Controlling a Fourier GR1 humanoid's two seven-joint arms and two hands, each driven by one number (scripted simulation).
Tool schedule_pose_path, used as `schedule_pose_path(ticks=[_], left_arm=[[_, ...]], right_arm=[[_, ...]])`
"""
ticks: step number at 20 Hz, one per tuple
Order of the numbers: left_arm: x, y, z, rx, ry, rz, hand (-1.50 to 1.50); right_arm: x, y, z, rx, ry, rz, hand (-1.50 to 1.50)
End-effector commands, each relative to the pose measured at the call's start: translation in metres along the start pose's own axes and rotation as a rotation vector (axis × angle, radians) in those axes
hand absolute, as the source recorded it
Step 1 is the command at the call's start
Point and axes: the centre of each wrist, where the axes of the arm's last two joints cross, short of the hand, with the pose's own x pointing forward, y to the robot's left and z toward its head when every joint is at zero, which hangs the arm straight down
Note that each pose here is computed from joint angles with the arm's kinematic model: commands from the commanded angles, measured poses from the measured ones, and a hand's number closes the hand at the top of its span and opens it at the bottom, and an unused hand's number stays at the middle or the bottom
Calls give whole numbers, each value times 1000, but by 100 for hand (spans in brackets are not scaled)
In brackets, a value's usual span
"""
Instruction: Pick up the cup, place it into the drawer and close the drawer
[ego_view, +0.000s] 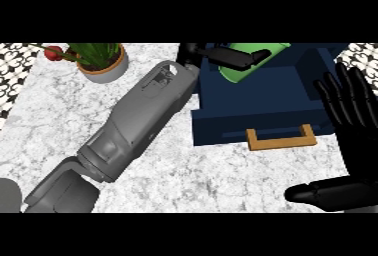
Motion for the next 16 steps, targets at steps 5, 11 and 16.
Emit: schedule_pose_path(ticks=[5, 11, 16], left_arm=[[-5, -9, 3, -30, 53, -142, 150], [-24, -4, 13, 1, 55, -195, -150], [-7, -13, 9, -10, 34, -34, -150]], right_arm=[[1, 0, 0, 22, -11, -28, -150], [7, 19, -1, 66, -34, -50, -150], [10, 0, -11, 56, -58, -70, -150]])
